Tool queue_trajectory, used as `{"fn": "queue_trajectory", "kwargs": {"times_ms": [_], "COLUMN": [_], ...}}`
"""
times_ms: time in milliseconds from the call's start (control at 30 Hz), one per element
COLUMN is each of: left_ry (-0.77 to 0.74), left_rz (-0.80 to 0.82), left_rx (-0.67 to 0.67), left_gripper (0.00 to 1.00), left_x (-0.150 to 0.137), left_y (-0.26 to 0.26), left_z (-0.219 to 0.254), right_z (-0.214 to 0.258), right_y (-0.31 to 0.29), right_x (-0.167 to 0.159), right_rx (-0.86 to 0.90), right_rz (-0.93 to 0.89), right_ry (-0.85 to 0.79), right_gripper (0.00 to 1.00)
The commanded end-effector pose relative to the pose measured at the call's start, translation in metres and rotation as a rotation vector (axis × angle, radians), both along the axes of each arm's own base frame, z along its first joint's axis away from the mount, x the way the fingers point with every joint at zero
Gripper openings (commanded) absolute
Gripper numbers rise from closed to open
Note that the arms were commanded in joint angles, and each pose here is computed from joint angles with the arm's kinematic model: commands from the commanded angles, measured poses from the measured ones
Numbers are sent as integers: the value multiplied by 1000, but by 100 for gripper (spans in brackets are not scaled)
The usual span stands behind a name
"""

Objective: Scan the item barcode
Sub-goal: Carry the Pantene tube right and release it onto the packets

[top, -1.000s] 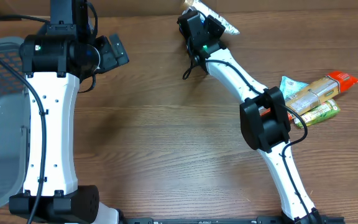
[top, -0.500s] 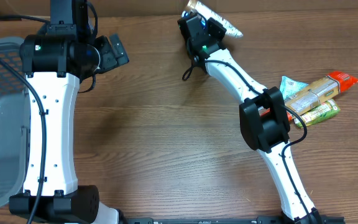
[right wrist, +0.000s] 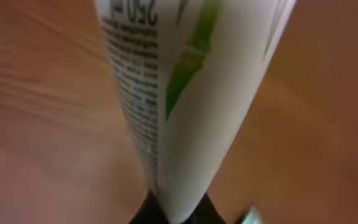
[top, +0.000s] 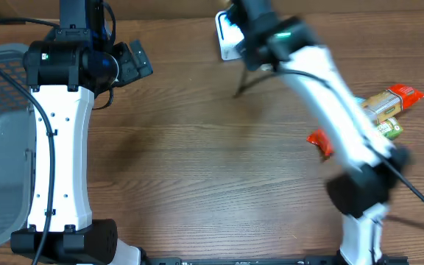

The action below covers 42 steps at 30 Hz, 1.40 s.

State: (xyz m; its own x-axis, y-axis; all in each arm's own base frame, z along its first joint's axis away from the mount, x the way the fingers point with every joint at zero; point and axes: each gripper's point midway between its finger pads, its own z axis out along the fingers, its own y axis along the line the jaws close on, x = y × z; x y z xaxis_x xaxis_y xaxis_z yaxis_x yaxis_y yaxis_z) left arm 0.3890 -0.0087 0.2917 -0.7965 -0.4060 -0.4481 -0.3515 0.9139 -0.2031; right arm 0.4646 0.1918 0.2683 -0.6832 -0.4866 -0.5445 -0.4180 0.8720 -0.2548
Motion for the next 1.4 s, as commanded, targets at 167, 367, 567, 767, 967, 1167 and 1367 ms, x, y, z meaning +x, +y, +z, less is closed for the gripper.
{"fn": "queue_trajectory", "kwargs": {"times_ms": [167,367,567,767,967,1167,1367], "left_ry": [-1,-1,-1,-1,-1,-1,-1], "left_rz": [-11,-11,-11,-11,-11,-11,-11], "left_rx": [13,12,13,12,12,12,13], "left_gripper": [100,100,100,100,100,100,100], "left_x": [3,3,3,3,3,3,3], "left_y": [1,1,1,1,1,1,1], "left_z": [0,0,0,0,0,0,0], "right_z": [-1,-76,-142,-188,-184,-100,40], "right_y": [-167,-225,-245,-243,-239,-233,-188], "right_x": [-59,-34,-28,-43,-61,-58,-91], "right_rx": [453,530,592,590,570,641,767], "right_rz": [-768,-952,-1095,-1123,-1138,-1050,-758], "right_ry": [343,356,347,396,457,347,196], "right_gripper": [4,4,4,23,39,47,93]}}
